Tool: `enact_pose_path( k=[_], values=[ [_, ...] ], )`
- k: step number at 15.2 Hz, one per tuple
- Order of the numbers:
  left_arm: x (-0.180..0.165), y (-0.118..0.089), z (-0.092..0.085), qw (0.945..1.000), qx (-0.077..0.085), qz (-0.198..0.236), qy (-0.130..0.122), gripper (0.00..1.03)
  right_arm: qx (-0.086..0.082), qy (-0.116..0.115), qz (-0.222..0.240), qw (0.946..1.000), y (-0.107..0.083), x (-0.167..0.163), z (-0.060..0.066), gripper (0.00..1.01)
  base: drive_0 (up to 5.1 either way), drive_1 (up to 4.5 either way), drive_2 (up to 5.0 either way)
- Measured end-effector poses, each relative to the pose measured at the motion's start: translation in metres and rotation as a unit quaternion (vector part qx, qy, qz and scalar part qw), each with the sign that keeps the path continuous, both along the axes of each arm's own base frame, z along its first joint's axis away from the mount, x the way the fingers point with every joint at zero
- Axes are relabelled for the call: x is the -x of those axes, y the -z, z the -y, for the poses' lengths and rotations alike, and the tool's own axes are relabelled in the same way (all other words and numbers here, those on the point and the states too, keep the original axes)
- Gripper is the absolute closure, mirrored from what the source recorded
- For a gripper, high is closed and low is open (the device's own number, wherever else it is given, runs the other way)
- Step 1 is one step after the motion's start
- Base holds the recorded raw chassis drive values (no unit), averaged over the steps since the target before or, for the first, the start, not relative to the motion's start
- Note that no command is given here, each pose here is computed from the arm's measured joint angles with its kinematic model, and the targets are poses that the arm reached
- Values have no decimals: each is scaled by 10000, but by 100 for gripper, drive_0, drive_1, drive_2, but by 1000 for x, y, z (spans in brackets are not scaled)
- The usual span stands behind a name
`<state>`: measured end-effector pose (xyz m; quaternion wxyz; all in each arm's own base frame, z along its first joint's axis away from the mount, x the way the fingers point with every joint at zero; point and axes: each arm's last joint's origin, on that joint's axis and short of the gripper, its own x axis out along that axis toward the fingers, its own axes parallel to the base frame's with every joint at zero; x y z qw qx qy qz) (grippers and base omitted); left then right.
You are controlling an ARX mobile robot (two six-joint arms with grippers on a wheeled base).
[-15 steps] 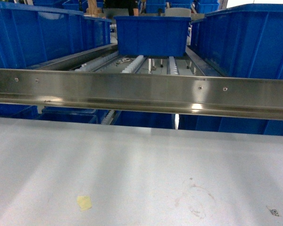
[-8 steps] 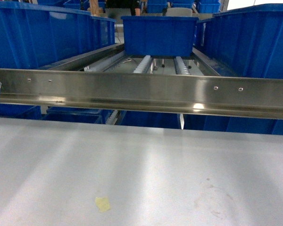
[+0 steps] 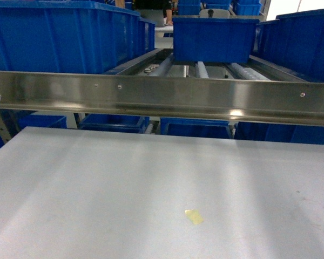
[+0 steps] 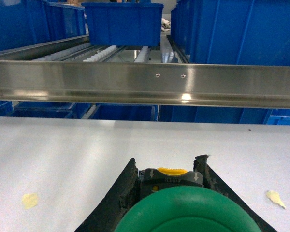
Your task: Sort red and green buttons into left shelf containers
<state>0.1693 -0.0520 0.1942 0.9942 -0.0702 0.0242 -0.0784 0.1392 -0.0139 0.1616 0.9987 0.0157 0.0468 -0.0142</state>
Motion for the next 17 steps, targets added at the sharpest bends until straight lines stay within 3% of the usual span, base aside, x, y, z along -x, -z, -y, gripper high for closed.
enact_pose_path(
  k=[3, 17],
  values=[
    [0, 0, 0, 10000, -2, -5, 0, 75, -2, -4, -13, 10000, 0, 0, 0, 72, -469, 55, 389],
    [0, 0, 0, 10000, -4, -7, 0, 75, -2, 0, -13, 10000, 0, 0, 0, 72, -496, 248, 248]
  ],
)
